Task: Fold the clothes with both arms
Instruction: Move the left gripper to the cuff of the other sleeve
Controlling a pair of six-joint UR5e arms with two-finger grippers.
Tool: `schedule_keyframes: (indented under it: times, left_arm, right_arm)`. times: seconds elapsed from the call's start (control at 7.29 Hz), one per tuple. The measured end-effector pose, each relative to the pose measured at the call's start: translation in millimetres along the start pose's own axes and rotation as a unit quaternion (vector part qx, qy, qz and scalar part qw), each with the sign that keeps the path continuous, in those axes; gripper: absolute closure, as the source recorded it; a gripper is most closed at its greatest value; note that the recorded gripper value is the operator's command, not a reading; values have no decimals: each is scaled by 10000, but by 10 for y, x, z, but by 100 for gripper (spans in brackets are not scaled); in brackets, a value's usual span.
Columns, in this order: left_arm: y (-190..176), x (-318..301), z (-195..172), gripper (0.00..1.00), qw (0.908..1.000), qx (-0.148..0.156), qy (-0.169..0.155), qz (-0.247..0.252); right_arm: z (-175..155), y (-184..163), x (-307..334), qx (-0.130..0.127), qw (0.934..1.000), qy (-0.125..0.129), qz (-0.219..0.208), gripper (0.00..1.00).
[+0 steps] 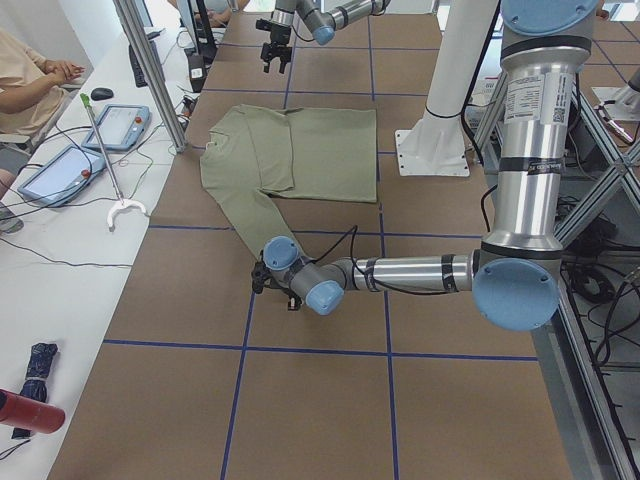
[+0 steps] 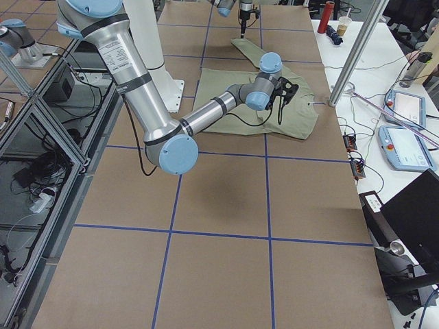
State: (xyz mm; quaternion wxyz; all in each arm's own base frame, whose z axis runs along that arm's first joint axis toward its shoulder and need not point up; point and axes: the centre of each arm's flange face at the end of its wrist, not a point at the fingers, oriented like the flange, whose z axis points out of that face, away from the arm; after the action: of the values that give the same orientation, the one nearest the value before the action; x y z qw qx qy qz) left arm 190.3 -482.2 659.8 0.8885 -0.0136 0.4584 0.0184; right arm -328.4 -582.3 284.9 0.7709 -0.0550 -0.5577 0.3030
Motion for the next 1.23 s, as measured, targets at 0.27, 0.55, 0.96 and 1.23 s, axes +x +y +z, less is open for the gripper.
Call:
schedule_keyframes:
  times: [0.27,0.55,0.96,1.23]
  left_arm:
    - [-7,-18,20,46,9999,73,-126,3]
    - [-3,-34,23,46,9998,98,-170,-2]
    - [6,-49,33,42,9998,85,-181,-26]
    - [3,-44,38,44,9998,74,-176,-35]
  right_arm:
    - [1,-1,3,1,10000,1,1,0]
    - [-6,4,-2,0,10000,-5,-2,0]
    - [-11,8,4,0,10000,-7,2,0]
    - [-9,2,24,2,10000,3,9,0]
